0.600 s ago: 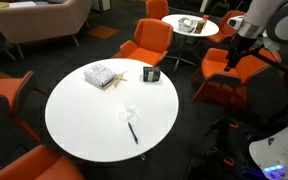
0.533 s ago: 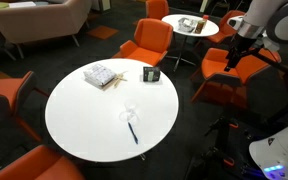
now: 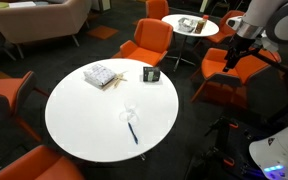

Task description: Take the pen from the table and put it in the cup

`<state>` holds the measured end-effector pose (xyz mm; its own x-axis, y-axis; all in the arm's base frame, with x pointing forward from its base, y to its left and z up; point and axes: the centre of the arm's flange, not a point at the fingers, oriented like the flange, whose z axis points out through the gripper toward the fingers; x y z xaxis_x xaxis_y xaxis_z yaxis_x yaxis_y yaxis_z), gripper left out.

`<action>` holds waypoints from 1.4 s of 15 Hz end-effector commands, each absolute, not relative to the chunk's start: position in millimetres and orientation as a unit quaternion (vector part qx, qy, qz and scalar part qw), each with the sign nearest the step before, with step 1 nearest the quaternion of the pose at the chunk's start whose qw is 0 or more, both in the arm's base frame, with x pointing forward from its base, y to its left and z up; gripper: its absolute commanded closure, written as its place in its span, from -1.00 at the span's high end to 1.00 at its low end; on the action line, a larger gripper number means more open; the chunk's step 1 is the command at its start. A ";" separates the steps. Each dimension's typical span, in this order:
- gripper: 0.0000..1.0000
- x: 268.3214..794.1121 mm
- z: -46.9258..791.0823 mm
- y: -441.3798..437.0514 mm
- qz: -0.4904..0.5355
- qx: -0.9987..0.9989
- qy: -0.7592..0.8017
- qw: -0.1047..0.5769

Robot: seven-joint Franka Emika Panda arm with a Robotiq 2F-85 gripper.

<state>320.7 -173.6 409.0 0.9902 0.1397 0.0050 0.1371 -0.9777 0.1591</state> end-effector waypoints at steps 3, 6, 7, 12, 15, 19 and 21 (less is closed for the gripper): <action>1.00 366.7 383.7 -97.5 0.027 0.999 0.031 0.021; 1.00 387.8 365.2 -47.9 0.044 0.999 0.005 0.011; 1.00 396.0 358.6 -33.8 0.054 0.999 0.001 0.008; 1.00 417.1 316.0 14.6 0.079 0.997 -0.011 0.004; 1.00 422.5 295.8 49.3 0.082 0.997 -0.010 -0.003; 1.00 425.8 270.0 84.2 0.080 0.996 -0.033 -0.014; 1.00 432.9 253.9 96.4 0.076 0.996 -0.040 -0.031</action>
